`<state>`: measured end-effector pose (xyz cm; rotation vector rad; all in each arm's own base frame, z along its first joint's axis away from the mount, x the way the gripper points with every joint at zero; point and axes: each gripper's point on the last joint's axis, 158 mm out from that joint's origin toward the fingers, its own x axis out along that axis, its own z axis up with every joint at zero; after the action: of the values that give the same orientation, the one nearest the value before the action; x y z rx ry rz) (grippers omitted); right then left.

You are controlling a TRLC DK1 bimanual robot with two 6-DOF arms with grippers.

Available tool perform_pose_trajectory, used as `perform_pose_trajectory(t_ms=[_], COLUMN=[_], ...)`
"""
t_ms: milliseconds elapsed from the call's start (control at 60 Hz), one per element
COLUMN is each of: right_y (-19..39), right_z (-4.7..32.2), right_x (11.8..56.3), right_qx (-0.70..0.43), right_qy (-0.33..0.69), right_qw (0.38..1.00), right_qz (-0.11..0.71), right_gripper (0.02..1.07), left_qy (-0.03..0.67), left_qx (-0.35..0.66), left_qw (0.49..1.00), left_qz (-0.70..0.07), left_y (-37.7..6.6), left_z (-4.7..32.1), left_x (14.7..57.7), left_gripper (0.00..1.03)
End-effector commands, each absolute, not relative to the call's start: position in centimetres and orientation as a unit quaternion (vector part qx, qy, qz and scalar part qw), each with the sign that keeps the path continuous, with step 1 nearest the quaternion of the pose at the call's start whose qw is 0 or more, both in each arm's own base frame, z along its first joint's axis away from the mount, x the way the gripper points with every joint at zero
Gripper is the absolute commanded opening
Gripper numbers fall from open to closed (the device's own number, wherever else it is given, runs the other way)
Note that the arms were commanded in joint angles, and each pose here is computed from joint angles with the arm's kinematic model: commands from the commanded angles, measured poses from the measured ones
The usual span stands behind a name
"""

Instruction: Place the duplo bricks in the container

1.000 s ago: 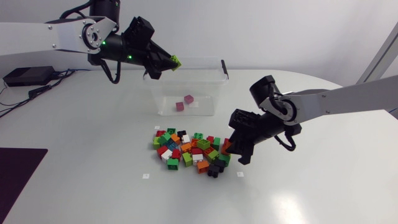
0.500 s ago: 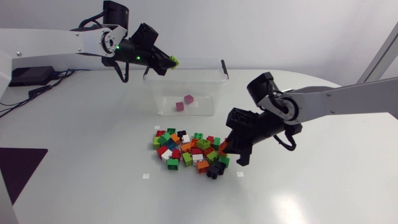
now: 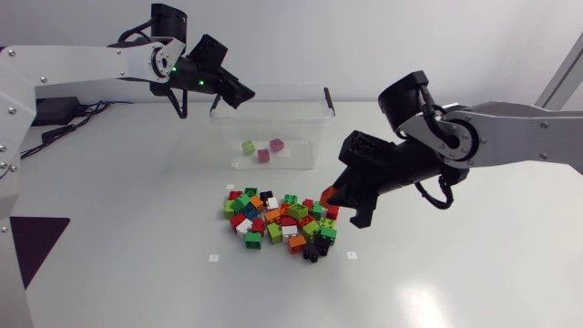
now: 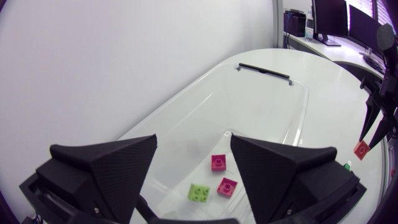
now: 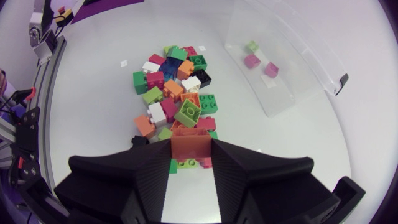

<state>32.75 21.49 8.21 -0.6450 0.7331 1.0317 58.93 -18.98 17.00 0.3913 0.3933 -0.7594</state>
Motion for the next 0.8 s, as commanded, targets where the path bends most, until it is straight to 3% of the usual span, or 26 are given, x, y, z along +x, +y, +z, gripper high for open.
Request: perform_pose_trajectory(t_ms=[0,333,783], right_y=[21.9,22.9,24.5], right_z=[10.9,15.1,18.4], right_x=[34.2,39.5,45.6], right_qx=[-0.287,-0.264,-0.230], right_qy=[0.319,0.285,0.262], right_qw=[0.779,0.823,0.855], right_qz=[0.457,0.415,0.385], right_gripper=[0.20,0.20,0.20], left_qy=[0.182,0.175,0.186], left_qx=[0.174,0.191,0.238], left_qw=[0.901,0.894,0.850], left_qz=[-0.353,-0.366,-0.432], left_y=[-18.1,-17.4,-15.5], left_z=[18.7,21.1,16.5], left_x=[59.4,53.4,44.7], left_gripper=[0.99,0.98,0.98])
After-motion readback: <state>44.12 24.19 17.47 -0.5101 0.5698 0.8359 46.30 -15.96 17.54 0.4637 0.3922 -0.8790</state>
